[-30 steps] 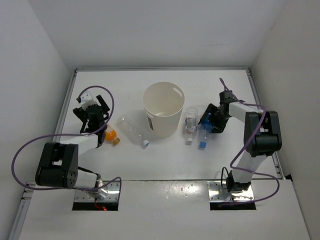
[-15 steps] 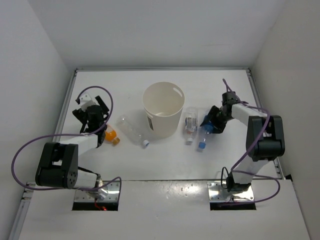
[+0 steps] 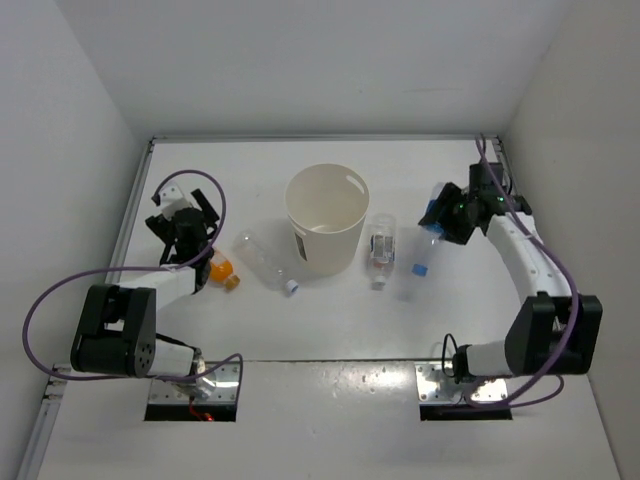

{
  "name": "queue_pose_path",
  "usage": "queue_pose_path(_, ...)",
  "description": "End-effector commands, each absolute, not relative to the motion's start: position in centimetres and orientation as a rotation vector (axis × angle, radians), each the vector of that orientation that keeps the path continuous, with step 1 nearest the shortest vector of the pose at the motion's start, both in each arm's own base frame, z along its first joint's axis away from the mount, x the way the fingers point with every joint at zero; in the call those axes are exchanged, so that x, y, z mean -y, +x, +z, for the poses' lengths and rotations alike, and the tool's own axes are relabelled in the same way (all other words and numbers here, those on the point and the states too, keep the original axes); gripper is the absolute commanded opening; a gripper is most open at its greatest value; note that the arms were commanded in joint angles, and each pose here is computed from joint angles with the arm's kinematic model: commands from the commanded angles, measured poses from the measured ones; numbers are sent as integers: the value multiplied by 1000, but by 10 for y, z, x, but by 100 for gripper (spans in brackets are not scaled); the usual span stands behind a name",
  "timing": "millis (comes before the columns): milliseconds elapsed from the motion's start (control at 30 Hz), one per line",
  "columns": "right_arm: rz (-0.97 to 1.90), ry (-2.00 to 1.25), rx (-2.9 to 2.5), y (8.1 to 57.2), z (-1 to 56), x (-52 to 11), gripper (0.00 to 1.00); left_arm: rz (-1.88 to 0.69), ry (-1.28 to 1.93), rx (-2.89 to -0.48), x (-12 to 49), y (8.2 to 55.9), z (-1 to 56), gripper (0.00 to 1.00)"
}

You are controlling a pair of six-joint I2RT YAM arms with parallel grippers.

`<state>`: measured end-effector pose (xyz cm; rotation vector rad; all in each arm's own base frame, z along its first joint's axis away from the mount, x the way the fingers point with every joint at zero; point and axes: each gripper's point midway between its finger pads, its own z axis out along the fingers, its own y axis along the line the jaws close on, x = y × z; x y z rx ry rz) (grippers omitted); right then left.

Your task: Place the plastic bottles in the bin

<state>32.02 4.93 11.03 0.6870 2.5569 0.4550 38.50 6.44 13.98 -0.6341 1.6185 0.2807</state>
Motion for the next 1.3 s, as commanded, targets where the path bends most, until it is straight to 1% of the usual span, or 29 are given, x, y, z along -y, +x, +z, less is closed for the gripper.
queue_pose_path(0,389,614,-2288,354,203,-35,3,243,-639,-1567,-65,397,159,100)
queue_pose_path(33,373,613,-2253,357,218,-31,0,240,-632,-1580,-63,398,155,100)
queue_pose_path(133,375,529,-2149,370,269,-30,0,242,-626,-1572,-63,402,162,100)
queue_pose_path(167,435,463,-2107,378,292,-42,0,242,-616,-1597,-62,402,155,100)
queue_pose_path(233,484,399,-2064,384,313,-52,0,236,-618,-1584,-61,407,164,100)
queue_pose_path(267,530,348,-2022,390,332,-64,0,252,-614,-1621,-61,405,153,100)
queue_pose_path(300,557,328,-1996,391,342,-71,0,247,-615,-1610,-61,410,161,100)
queue_pose_path(433,674,210,-1932,401,377,-119,0,268,-632,-1667,-61,417,153,100)
queue_pose_path(500,687,178,-1938,412,380,-137,0,295,-636,-1699,-63,418,149,100)
queue_pose_path(533,681,152,-1903,416,396,-145,0,301,-656,-1691,-65,419,149,100)
queue_pose_path(700,699,7,-1967,422,384,-214,0,287,-704,-1658,-67,421,153,100)
queue_pose_path(767,684,-39,-2025,421,360,-241,0,287,-704,-1658,-67,421,153,100)
queue_pose_path(867,646,-72,-2074,416,333,-260,1,310,-716,-1659,-70,418,152,100)
queue_pose_path(900,640,-97,-2099,408,322,-271,5,311,-716,-1659,-70,418,152,100)
queue_pose_path(1000,609,-122,-2111,407,313,-284,14,314,-730,-1652,-72,415,152,100)
queue_pose_path(1067,545,-145,-2162,407,296,-285,19,308,-737,-1648,-71,415,152,100)
queue_pose_path(1100,541,-148,-2156,407,301,-289,26,312,-736,-1657,-72,413,148,100)
queue_pose_path(1200,520,-147,-2161,407,299,-290,39,306,-744,-1653,-71,413,148,100)
queue_pose_path(1233,532,-132,-2153,405,304,-290,53,306,-744,-1653,-71,413,148,100)
queue_pose_path(1267,538,-99,-2155,406,304,-289,65,301,-745,-1645,-71,415,152,100)
